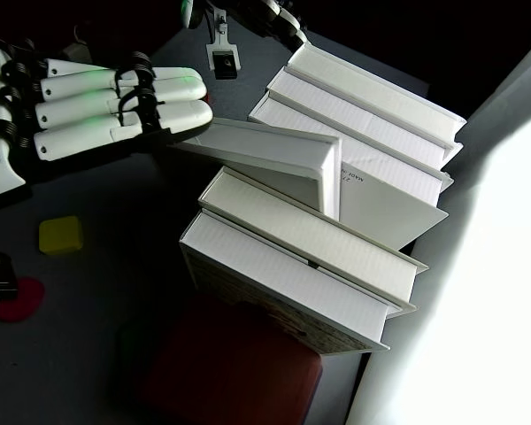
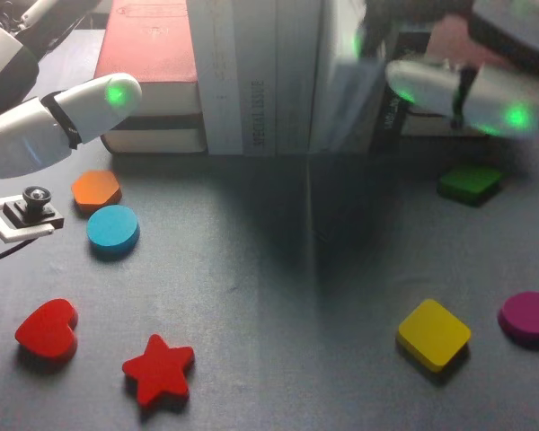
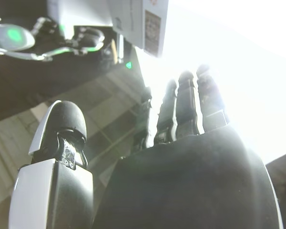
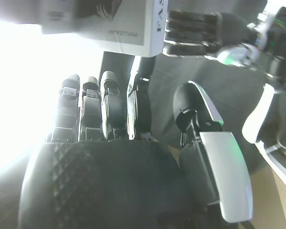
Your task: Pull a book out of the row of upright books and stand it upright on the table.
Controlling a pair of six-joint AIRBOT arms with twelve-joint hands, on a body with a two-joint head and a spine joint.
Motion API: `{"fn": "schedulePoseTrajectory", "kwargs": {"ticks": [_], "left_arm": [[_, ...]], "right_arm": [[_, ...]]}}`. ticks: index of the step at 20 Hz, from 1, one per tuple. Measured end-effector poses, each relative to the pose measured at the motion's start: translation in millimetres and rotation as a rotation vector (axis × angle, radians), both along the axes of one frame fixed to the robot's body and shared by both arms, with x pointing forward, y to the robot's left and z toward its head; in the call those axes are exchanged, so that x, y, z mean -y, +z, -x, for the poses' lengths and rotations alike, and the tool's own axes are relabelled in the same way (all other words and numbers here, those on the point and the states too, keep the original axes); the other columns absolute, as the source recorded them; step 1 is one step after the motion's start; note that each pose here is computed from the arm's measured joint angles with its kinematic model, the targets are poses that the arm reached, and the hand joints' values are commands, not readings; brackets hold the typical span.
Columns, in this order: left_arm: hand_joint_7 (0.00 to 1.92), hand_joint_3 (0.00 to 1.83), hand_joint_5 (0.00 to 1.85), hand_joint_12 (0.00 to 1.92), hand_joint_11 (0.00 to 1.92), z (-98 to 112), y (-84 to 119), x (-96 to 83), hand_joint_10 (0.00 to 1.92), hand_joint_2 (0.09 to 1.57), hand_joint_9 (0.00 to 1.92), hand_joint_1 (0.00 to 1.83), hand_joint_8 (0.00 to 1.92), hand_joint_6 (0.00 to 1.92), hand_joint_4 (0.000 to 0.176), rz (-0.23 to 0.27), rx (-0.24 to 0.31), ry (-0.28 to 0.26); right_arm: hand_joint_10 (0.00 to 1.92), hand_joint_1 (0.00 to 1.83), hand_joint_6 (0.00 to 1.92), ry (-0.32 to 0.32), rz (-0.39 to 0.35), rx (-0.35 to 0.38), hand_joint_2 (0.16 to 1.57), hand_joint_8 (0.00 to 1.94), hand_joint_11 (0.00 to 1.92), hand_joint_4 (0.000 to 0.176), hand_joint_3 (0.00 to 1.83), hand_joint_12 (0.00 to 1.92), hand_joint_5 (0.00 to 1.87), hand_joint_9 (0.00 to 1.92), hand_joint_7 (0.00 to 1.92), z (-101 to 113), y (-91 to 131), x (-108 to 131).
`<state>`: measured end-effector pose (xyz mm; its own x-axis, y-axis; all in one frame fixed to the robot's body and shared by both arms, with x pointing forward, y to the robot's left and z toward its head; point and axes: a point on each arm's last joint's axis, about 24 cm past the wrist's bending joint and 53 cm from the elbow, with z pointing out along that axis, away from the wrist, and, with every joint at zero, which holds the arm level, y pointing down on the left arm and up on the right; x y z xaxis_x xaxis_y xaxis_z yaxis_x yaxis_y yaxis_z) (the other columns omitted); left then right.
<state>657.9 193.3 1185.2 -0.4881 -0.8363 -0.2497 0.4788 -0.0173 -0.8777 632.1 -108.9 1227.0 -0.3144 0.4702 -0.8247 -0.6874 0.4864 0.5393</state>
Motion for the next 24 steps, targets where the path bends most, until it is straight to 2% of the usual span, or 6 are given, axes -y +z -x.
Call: {"fn": "schedulePoseTrajectory", "kwargs": {"ticks": [9,13,15,19,20,24], "left_arm": [[0.0,0.0,0.05,0.3,0.0,0,0,-1.5,0.0,1.31,0.0,0.36,0.0,0.0,0.057,0.008,-0.001,0.006],[0.0,0.0,0.08,0.05,0.0,0,0,-1.7,0.0,1.32,0.0,0.36,0.0,0.0,0.027,0.007,-0.002,0.005],[0.0,0.0,0.09,0.1,0.0,0,-1,-2.8,0.0,1.32,0.0,0.37,0.0,0.0,0.025,0.006,-0.004,0.008],[0.0,0.0,0.06,0.02,0.0,0,-2,-4.0,0.0,1.33,0.0,0.34,0.0,0.0,0.014,0.007,-0.005,0.011],[0.0,0.0,0.06,0.0,0.0,0,-2,-4.1,0.0,1.33,0.0,0.34,0.0,0.0,0.017,0.007,-0.005,0.011],[0.0,0.0,0.08,0.01,0.01,0,-1,-6.0,0.0,1.31,0.0,0.34,0.0,0.01,0.043,0.013,-0.006,0.018]], "right_arm": [[0.0,0.14,0.35,0.051,-0.038,-0.018,1.48,0.0,0.0,0.0,0.0,0.0,0.24,0.0,0.07,18,-6,0],[0.0,0.91,0.0,0.081,-0.011,0.015,1.25,0.0,0.0,0.152,0.0,0.0,0.0,0.0,0.0,25,2,0],[0.0,1.04,0.0,0.08,0.0,0.05,1.16,0.0,0.0,0.175,0.0,0.0,0.0,0.0,0.0,25,15,6],[0.0,1.26,0.0,0.118,0.079,0.116,1.14,0.0,0.0,0.133,0.0,0.0,0.0,0.0,0.0,25,31,-8],[0.0,1.34,0.0,0.133,0.117,0.139,1.12,0.0,0.0,0.109,0.0,0.38,0.0,0.0,0.0,26,33,-14],[0.0,1.24,0.0,0.15,0.266,0.218,1.2,0.0,0.01,0.15,0.0,0.01,0.0,0.0,0.0,19,39,-44]]}}
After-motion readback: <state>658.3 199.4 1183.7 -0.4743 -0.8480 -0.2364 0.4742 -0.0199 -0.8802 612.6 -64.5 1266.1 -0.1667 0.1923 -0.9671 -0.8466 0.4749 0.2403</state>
